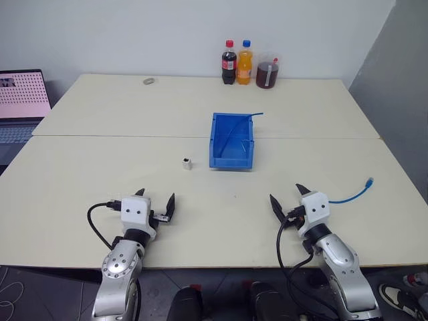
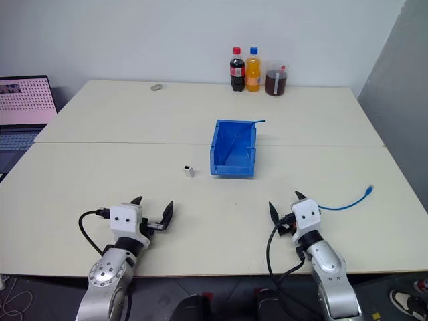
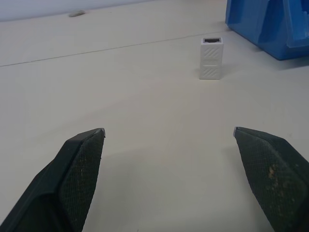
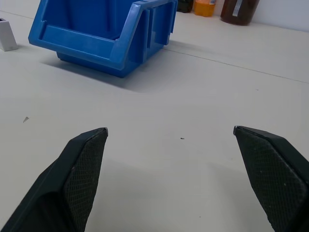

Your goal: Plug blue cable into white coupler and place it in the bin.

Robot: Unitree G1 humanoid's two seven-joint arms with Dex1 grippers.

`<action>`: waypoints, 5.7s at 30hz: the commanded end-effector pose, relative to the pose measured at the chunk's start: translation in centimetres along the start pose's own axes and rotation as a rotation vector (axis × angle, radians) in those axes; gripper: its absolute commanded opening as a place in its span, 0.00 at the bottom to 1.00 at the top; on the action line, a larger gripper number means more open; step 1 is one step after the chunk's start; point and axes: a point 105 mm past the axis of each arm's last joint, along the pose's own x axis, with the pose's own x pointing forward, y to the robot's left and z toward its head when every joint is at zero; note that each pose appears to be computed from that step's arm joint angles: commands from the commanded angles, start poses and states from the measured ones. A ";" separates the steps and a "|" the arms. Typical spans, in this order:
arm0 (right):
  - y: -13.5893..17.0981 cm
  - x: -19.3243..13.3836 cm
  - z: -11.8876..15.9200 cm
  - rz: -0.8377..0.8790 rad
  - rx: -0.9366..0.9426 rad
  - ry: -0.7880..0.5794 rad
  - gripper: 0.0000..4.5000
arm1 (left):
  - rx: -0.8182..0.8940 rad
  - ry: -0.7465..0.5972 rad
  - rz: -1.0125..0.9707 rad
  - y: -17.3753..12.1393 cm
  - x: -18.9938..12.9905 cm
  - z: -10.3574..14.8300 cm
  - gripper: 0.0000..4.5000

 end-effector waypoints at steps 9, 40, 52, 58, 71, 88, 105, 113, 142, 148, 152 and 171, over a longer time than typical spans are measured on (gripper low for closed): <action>-0.2 0.0 1.1 0.005 -0.011 -0.047 0.99 | 0.016 -0.085 -0.034 -0.8 -0.1 2.0 1.00; -8.5 -7.1 2.7 -0.596 0.084 0.125 0.99 | 0.054 -0.087 -1.285 -13.2 -1.3 8.2 1.00; -12.9 -6.7 0.8 -0.828 0.315 0.294 0.99 | 0.157 -0.057 -1.454 -14.1 -1.0 9.7 1.00; -14.3 -5.0 -0.9 -0.849 0.389 0.360 0.99 | 0.152 -0.065 -1.465 -14.7 -1.3 9.6 1.00; -15.3 -2.3 -2.6 -0.861 0.470 0.401 0.64 | 0.159 -0.047 -1.452 -14.4 -1.6 9.1 1.00; -16.8 -1.8 -0.7 -0.849 0.627 0.305 0.01 | 0.174 -0.066 -1.421 -14.2 -1.1 9.1 1.00; -2.9 -0.4 9.8 0.728 -0.592 0.171 0.01 | 0.056 0.222 -1.163 -4.9 -2.8 4.5 1.00; 4.9 4.2 6.4 1.052 -0.868 0.005 0.01 | 0.003 0.300 -0.989 -0.2 -3.0 3.7 1.00; 7.3 2.9 7.9 1.072 -0.385 0.063 0.87 | 0.117 0.316 -1.047 -4.1 -1.1 1.5 1.00; 7.1 0.9 7.3 0.914 -0.231 0.107 0.87 | 0.203 0.330 -1.001 -5.5 0.5 -0.2 1.00; 6.8 0.4 7.1 0.821 -0.158 0.131 0.87 | 0.209 0.353 -1.009 -6.3 0.9 -0.9 1.00; 5.9 -0.1 7.1 0.711 -0.118 0.149 0.88 | 0.178 0.430 -1.097 -8.6 1.0 -2.3 0.16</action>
